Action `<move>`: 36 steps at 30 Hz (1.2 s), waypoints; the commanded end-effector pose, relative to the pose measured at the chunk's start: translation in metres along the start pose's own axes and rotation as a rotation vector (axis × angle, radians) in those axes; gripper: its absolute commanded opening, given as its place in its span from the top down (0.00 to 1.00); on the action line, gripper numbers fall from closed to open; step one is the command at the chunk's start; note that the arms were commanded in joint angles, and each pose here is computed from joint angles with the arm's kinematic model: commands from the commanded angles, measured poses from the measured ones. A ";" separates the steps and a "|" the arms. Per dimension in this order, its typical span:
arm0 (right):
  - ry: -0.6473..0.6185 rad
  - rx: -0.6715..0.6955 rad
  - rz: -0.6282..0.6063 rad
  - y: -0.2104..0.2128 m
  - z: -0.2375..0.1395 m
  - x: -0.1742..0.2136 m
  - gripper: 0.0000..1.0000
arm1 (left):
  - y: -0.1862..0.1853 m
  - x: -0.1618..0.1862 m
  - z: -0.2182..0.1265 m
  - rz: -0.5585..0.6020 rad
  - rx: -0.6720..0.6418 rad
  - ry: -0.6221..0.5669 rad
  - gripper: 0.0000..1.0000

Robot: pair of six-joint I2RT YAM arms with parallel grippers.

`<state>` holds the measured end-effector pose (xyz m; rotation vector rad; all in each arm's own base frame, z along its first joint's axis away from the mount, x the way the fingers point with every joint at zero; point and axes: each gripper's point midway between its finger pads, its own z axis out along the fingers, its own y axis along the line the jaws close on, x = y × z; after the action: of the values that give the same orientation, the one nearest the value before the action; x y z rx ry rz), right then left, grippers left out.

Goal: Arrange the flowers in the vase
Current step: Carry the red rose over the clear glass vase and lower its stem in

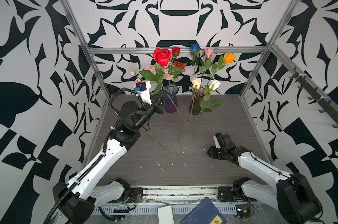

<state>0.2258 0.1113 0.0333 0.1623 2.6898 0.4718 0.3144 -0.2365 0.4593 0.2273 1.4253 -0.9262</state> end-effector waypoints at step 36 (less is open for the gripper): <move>-0.013 0.010 0.001 0.000 -0.003 -0.003 0.62 | -0.006 0.108 0.015 -0.002 -0.006 0.206 1.00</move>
<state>0.2258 0.1112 0.0332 0.1630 2.6900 0.4713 0.3058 -0.2896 0.3782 0.3552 1.5942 -0.8975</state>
